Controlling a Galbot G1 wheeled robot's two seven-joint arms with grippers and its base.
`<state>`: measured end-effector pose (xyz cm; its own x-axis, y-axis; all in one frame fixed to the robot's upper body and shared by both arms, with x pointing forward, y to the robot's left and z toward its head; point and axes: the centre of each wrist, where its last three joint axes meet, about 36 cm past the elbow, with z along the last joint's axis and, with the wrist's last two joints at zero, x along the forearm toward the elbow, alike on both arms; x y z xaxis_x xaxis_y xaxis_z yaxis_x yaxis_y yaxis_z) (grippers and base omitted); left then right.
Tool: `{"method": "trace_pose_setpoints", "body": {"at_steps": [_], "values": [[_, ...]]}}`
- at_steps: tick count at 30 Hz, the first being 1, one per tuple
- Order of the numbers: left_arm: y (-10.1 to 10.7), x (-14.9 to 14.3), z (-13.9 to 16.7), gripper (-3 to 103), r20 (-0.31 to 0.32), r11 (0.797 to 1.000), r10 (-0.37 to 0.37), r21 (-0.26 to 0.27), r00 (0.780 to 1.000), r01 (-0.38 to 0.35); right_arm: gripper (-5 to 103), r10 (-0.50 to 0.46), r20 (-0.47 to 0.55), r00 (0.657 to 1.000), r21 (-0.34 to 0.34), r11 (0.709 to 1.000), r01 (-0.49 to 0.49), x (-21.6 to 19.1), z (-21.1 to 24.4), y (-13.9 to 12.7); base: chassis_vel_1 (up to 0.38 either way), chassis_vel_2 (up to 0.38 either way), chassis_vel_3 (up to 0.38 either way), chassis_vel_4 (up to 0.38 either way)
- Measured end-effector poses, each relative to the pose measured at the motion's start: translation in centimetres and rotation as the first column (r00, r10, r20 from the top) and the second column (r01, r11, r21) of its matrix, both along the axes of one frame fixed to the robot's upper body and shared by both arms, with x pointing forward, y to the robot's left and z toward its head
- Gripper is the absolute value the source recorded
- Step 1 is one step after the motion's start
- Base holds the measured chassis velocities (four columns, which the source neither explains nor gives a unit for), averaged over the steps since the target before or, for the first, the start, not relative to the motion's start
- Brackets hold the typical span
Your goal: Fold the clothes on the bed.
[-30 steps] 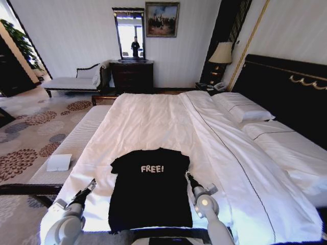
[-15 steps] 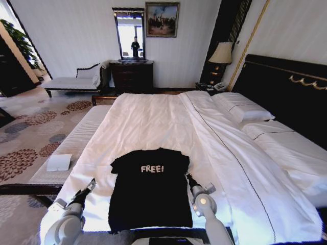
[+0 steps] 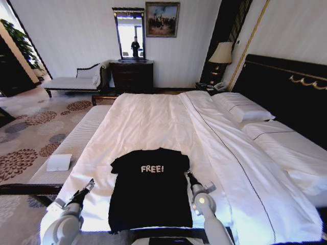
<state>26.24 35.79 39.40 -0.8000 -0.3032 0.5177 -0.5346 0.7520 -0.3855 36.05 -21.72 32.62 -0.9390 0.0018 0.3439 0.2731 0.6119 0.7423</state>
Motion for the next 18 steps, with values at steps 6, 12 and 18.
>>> {"method": "trace_pose_setpoints", "body": {"at_steps": [6, 12, 18], "values": [[-0.2, 0.3, -0.1, 100, 0.005, 1.0, -0.001, -0.007, 1.0, 0.001, 0, 0.104, 0.101, 0.989, -0.066, 0.993, -0.098, -0.3, -1.4, 1.0, 0.0, 0.0, 0.0, 0.0], [-0.1, 0.2, -1.0, 100, -0.022, 1.0, 0.002, -0.003, 1.0, -0.002, 0, 0.252, 0.175, 0.952, -0.181, 0.958, -0.221, -0.1, -4.9, 1.8, 0.0, 0.0, 0.0, 0.0], [-0.1, 0.5, -1.1, 100, -0.021, 1.0, 0.005, -0.004, 1.0, -0.005, 0, 0.35, 0.19, 0.917, -0.235, 0.923, -0.304, -0.9, -6.8, 2.7, 0.0, 0.0, 0.0, 0.0]]}}
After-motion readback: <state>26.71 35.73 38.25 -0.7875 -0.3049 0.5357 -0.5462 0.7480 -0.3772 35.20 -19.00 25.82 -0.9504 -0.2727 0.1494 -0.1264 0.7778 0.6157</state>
